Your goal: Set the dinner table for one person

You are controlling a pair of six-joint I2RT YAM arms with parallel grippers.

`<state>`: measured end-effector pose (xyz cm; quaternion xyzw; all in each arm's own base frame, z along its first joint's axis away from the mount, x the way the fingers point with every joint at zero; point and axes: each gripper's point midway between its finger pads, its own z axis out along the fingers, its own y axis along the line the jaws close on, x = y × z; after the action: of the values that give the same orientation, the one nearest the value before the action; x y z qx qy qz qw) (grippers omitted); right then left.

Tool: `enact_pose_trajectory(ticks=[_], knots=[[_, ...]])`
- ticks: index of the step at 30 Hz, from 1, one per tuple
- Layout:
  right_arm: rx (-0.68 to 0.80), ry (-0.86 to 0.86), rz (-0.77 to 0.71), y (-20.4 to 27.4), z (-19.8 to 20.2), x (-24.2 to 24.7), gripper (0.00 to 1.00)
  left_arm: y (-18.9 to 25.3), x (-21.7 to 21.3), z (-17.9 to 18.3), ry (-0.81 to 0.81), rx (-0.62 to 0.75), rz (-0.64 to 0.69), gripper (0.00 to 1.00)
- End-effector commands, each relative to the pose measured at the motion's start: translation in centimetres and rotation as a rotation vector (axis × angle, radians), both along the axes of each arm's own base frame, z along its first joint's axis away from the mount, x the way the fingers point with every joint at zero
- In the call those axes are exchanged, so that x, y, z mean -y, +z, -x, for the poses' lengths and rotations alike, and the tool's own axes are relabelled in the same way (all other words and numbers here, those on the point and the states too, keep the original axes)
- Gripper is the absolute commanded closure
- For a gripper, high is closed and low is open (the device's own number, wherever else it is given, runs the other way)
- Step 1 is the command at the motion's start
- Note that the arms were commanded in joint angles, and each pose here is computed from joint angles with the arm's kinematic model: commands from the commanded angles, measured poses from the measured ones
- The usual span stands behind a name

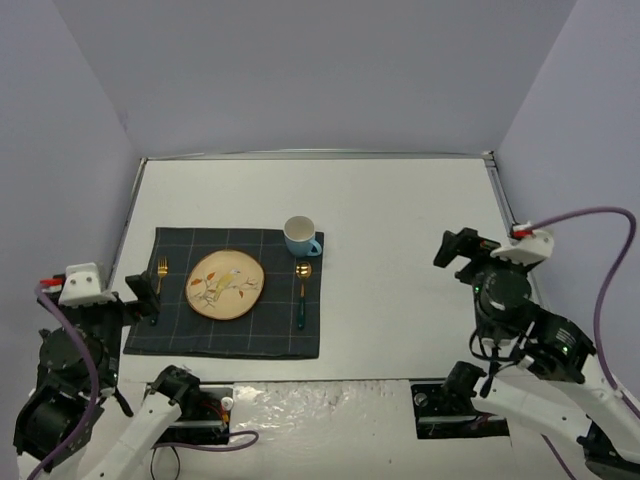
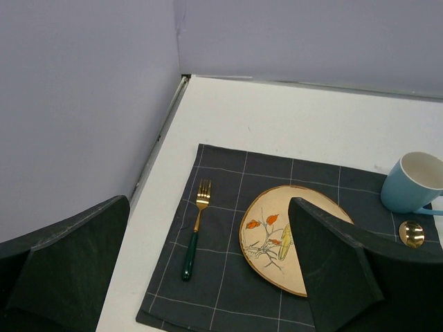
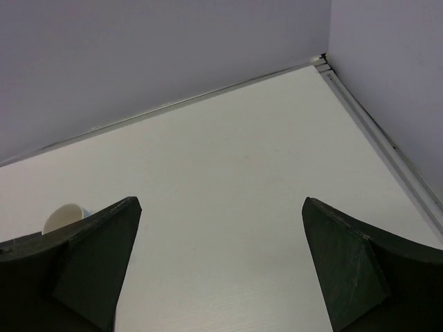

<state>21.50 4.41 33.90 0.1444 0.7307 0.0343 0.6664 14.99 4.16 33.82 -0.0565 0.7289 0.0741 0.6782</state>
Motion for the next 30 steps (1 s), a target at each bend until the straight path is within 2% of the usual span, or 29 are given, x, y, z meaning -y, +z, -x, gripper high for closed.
enact_pose_trajectory(ticks=[1,13,21,30], knots=[[0.077,-0.130,0.012,0.9,2.0,4.9,0.00,0.3,-0.8,1.5,-0.004,0.077,-0.014,0.03],[0.131,-0.147,-0.040,-0.4,3.3,6.9,0.00,-1.9,-2.5,2.9,0.074,0.158,0.056,0.03],[0.112,-0.104,0.012,-0.8,2.7,5.7,0.00,-3.3,-2.3,2.1,0.091,0.130,0.062,0.03],[0.138,-0.106,-0.025,-0.6,3.3,6.4,0.00,-3.7,-1.9,1.6,0.074,0.120,0.049,0.03]])
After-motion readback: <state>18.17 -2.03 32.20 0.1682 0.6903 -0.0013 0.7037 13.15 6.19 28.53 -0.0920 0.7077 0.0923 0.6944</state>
